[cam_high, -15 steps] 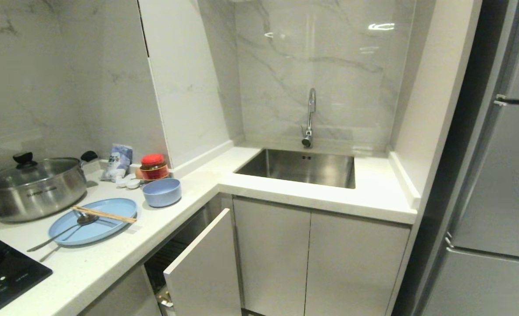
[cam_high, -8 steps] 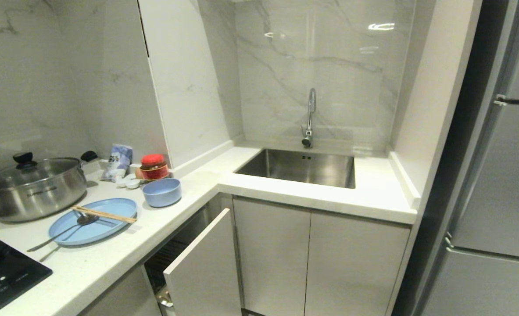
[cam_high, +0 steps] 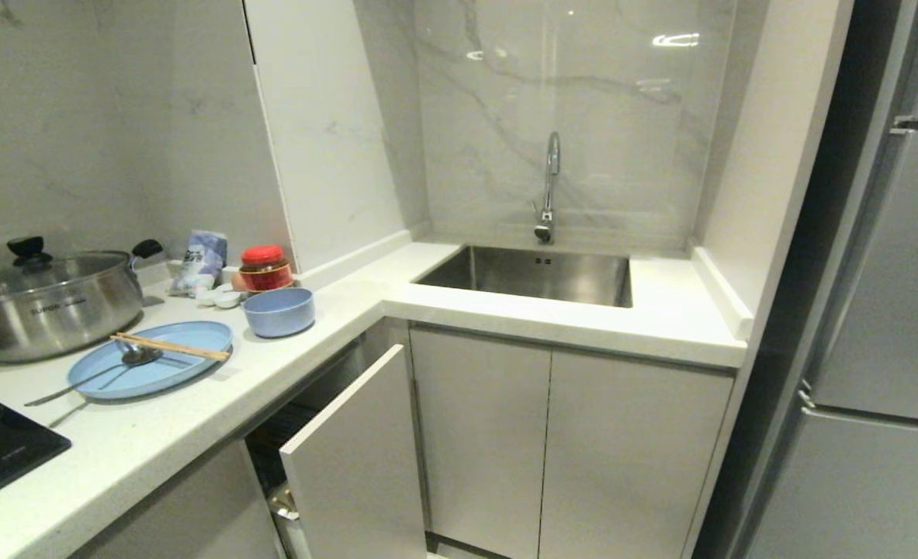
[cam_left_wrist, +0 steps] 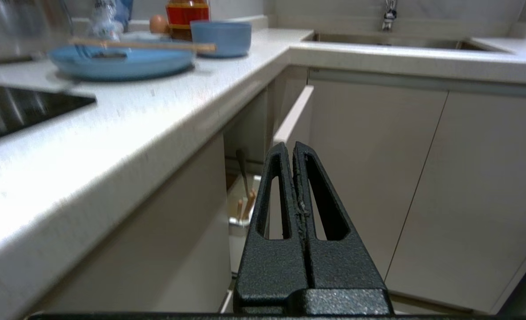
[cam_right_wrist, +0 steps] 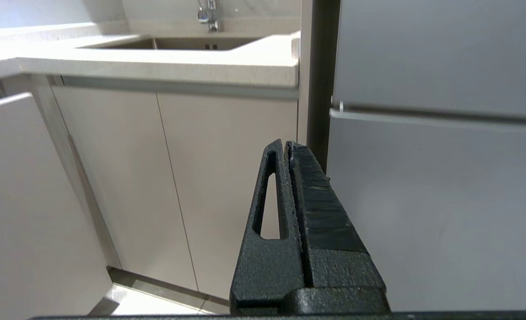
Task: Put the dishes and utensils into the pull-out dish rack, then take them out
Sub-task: Open the cupboard
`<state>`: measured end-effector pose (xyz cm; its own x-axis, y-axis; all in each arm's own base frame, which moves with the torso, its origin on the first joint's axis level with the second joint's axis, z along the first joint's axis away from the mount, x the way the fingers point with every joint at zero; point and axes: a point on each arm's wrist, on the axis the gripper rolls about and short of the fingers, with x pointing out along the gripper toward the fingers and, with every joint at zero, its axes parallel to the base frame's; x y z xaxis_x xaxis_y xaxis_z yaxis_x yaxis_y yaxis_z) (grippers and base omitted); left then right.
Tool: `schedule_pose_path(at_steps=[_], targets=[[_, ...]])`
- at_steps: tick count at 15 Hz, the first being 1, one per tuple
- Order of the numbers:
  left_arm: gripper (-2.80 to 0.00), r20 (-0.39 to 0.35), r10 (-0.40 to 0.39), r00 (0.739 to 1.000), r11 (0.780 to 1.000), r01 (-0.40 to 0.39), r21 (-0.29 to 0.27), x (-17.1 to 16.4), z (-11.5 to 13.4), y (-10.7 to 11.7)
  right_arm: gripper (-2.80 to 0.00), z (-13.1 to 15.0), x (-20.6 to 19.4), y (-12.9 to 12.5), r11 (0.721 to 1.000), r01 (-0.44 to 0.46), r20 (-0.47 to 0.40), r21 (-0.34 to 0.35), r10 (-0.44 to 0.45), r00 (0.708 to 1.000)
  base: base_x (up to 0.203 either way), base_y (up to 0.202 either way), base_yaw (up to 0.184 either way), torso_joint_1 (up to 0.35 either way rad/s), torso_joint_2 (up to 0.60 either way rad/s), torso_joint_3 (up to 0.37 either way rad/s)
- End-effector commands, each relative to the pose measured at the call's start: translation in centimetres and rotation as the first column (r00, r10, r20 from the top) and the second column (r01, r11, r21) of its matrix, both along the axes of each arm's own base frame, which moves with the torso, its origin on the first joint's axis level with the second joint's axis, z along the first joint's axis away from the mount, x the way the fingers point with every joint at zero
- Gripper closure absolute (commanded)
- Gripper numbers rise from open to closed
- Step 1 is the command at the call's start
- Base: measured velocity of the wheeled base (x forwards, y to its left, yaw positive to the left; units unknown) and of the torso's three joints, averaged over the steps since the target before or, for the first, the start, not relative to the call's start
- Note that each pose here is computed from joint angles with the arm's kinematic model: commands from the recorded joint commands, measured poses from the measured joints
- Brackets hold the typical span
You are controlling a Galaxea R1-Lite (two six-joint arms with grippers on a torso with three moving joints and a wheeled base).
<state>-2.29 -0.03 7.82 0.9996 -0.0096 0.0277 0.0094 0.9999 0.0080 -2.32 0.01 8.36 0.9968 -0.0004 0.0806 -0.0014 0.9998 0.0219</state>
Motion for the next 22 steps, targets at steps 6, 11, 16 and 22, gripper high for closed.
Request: schedule_pose_path(at_steps=[6,11,16,22], targets=[[0.0,-0.012,0.0,1.0,1.0,0.0,0.0,0.1,-0.33,0.0,0.0,-0.72,0.2,0.0,1.0,0.0,-0.025,-0.001,0.0,1.0,0.0,0.0,0.0,-0.216,0.49,0.279],[0.0,-0.012,0.0,1.0,1.0,0.0,0.0,0.1,-0.33,0.0,0.0,-0.71,0.2,0.0,1.0,0.0,-0.024,-0.001,0.0,1.0,0.0,0.0,0.0,-0.071,0.17,0.106],[0.0,-0.012,0.0,1.0,1.0,0.0,0.0,0.1,-0.33,0.0,0.0,-0.71,0.2,0.0,1.0,0.0,-0.024,-0.001,0.0,1.0,0.0,0.0,0.0,0.0,0.0,0.0],[0.0,-0.014,-0.001,1.0,1.0,0.001,0.006,0.1,-0.34,0.0,0.0,-0.72,0.2,0.0,1.0,0.0,-0.024,-0.001,0.0,1.0,0.0,0.0,0.0,0.0,0.0,0.0]])
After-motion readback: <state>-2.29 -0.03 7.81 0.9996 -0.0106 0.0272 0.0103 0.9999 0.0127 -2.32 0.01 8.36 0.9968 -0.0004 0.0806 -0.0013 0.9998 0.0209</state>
